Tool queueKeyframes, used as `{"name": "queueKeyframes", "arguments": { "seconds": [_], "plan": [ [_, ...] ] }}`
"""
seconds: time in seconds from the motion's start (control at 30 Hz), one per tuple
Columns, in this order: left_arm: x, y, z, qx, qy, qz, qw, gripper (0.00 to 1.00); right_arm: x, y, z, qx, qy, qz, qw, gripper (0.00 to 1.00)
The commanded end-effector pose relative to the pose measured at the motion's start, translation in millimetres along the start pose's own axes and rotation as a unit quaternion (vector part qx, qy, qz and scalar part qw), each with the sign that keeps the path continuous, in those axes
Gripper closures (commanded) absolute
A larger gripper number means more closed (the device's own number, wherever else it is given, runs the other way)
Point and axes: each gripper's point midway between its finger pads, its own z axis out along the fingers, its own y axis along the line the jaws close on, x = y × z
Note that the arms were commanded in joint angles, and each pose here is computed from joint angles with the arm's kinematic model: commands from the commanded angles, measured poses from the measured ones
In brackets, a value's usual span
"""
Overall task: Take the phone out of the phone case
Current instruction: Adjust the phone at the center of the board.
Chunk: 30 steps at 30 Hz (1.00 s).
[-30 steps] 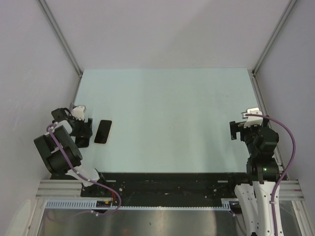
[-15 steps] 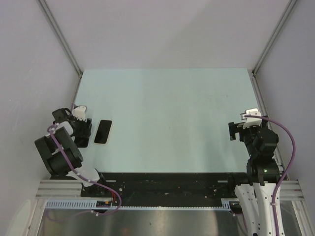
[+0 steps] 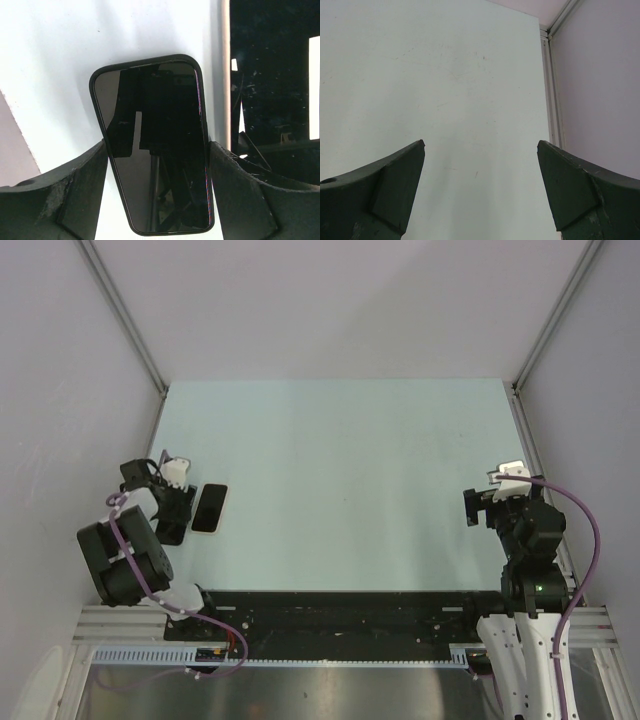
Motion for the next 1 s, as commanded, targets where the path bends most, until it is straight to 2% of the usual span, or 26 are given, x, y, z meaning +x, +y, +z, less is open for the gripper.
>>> {"name": "queueKeyframes", "arguments": {
  "seconds": [0.0, 0.47, 0.97],
  "plan": [
    [-6.6, -9.1, -13.8, 0.011, -0.008, 0.003, 1.000, 1.00, -5.8, 1.3, 0.7, -0.005, -0.014, -0.009, 1.000, 0.00],
    [-59.5, -21.1, -54.6, 0.025, -0.080, 0.010, 0.996, 1.00, -5.7, 1.3, 1.3, -0.005, -0.013, -0.009, 1.000, 0.00],
    [-91.1, -69.6, -61.0, 0.051, -0.091, 0.059, 0.993, 1.00, -5.6, 1.9, 0.7, -0.007, -0.013, -0.009, 1.000, 0.00]
  ]
}}
